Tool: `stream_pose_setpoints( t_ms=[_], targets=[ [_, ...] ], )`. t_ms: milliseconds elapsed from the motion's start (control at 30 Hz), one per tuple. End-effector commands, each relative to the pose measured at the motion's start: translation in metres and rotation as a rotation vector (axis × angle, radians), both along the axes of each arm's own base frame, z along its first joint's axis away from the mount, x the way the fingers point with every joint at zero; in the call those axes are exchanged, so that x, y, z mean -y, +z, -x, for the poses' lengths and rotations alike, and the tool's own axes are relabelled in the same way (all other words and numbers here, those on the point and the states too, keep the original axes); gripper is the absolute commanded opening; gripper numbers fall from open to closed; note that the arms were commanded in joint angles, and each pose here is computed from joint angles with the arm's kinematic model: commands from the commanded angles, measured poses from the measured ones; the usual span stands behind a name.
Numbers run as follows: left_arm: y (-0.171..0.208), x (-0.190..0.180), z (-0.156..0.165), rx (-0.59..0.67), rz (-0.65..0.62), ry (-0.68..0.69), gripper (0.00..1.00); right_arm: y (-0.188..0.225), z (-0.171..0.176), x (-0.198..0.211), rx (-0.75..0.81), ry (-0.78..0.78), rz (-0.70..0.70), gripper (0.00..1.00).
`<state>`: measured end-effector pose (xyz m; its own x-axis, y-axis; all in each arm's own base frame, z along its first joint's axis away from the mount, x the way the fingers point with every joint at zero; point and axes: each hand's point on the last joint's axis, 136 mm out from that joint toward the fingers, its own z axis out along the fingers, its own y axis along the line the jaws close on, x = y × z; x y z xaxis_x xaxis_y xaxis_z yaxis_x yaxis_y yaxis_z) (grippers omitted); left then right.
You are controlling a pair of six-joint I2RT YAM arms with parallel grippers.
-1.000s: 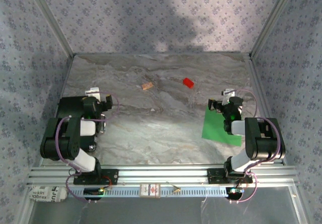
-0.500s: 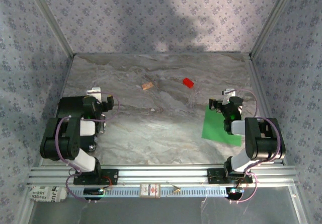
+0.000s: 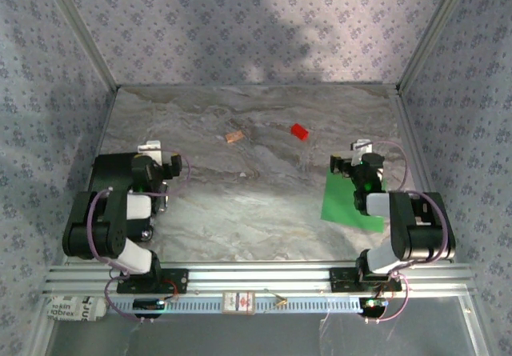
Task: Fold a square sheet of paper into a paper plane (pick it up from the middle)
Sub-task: Move the square sheet of paper to the center of the table.
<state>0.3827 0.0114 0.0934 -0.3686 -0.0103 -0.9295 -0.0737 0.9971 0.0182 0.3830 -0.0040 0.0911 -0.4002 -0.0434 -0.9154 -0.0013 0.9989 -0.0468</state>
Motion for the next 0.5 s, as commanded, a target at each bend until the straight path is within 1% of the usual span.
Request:
stream_pose_setpoints(
  t_ms=[0,67,133,200,233,267,300,367,433,467],
  targets=[
    [0.030,-0.009,0.002,0.009,0.028,0.065,1.00,0.020,0.003,0.014,-0.046,-0.082,0.011,0.99],
    [0.048,-0.007,0.006,0.021,0.063,0.066,1.00,0.028,0.010,0.021,-0.102,-0.135,-0.006,0.99],
    [0.069,-0.007,0.013,0.038,0.129,0.088,1.00,0.037,0.025,0.025,-0.175,-0.193,-0.067,0.99],
    [0.084,-0.012,0.023,0.024,0.213,0.159,1.00,0.043,0.046,0.034,-0.256,-0.304,-0.179,0.99],
    [0.091,-0.016,0.028,0.018,0.259,0.203,1.00,0.041,0.058,0.032,-0.318,-0.341,-0.282,0.99],
    [0.096,-0.019,0.034,0.002,0.300,0.241,1.00,0.039,0.067,0.022,-0.370,-0.292,-0.356,0.99],
    [0.100,-0.015,0.038,-0.019,0.321,0.226,1.00,0.037,0.073,0.017,-0.391,-0.264,-0.417,0.99],
    [0.109,0.001,0.042,-0.061,0.359,0.135,1.00,0.027,0.088,0.002,-0.447,-0.231,-0.563,0.99],
    [0.113,0.010,0.045,-0.103,0.423,0.104,1.00,0.020,0.098,-0.014,-0.508,-0.182,-0.629,0.99],
    [0.113,0.017,0.046,-0.131,0.470,0.075,1.00,0.016,0.102,-0.017,-0.540,-0.184,-0.649,0.99]
  ],
)
